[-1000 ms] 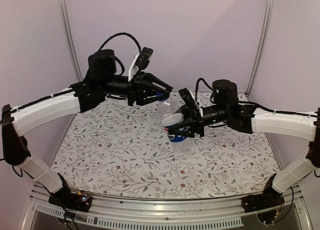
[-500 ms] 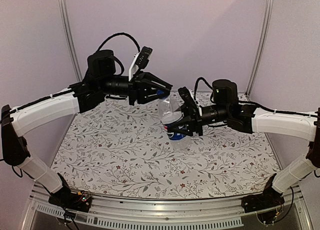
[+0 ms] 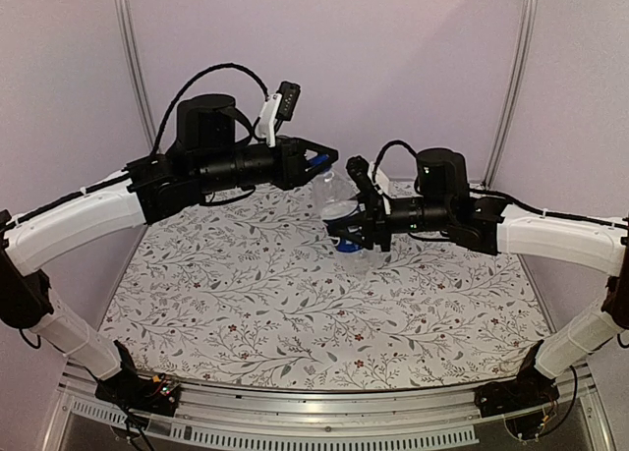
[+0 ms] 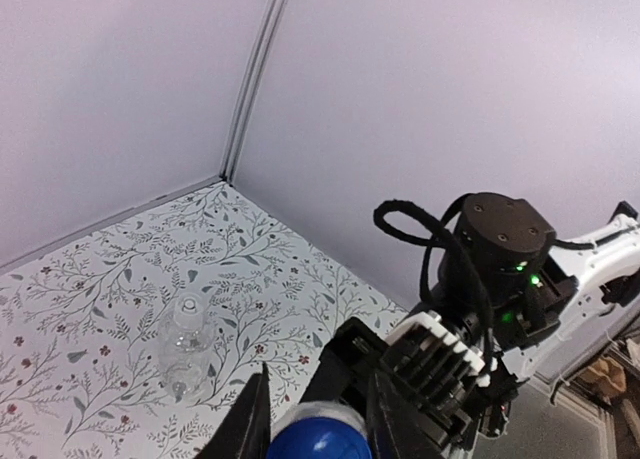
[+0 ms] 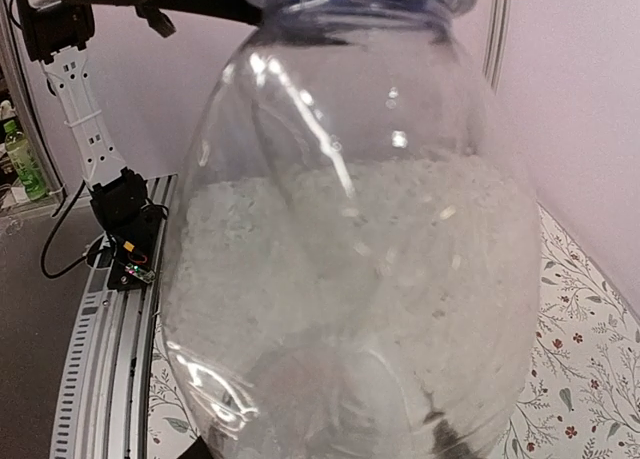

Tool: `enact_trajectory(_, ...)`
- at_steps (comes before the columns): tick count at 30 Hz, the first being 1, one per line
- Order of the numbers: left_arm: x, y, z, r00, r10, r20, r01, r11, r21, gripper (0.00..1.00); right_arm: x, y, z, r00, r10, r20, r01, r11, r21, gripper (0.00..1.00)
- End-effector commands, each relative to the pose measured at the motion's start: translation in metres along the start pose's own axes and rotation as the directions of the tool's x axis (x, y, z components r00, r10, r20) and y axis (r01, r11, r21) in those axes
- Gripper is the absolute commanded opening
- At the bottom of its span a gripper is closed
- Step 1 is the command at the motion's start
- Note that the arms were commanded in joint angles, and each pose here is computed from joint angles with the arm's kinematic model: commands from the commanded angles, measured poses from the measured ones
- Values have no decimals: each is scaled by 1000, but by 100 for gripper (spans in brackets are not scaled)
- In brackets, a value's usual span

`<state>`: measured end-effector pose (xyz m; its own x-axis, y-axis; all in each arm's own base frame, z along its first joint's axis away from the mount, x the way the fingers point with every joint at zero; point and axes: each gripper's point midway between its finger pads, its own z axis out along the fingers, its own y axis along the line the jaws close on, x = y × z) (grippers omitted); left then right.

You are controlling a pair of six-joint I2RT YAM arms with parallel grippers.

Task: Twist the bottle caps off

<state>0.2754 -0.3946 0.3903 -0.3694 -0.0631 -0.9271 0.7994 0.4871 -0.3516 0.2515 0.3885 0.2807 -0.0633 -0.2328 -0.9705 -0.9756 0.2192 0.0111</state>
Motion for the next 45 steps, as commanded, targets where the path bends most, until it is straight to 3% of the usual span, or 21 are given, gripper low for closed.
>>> enact_trajectory(1,-4,42,-3,1000,-14,19,18,960,-280,0,-6,-14,-3,1000,-10,-5,10,997,73,42)
enact_trajectory(4,-6,43,-3,1000,-14,27,21,959,-284,1,-4,-14,-3,1000,-11,-8,12,998,70,42)
enact_trajectory(7,-8,37,-4,1000,-2,31,10,967,-256,10,-3,-11,-3,1000,-13,-8,13,999,51,42)
enact_trajectory(11,-17,17,-9,996,67,55,-59,988,-140,27,-4,1,-3,1000,-21,1,21,1000,-13,42)
enact_trajectory(15,-24,-8,-21,981,176,79,-178,984,24,56,-9,26,-9,999,-41,26,44,989,-140,44)
enact_trajectory(18,-23,-31,-32,965,244,99,-260,943,206,70,-14,42,-14,998,-50,42,58,972,-228,44)
enact_trajectory(22,-21,-46,-46,951,280,133,-310,879,363,80,-18,55,-18,998,-47,51,60,949,-309,43)
enact_trajectory(27,-8,-66,-61,943,299,143,-326,759,563,83,-21,68,-21,997,-37,63,59,917,-394,43)
enact_trajectory(31,0,-71,-60,938,317,140,-331,704,629,82,-25,76,-22,997,-30,75,61,887,-457,43)
enact_trajectory(38,7,-74,-51,944,301,132,-306,654,692,77,-22,81,-22,997,-17,70,49,868,-495,43)
enact_trajectory(45,13,-75,-49,956,273,107,-262,634,727,62,-17,80,-19,998,-11,60,39,866,-499,43)
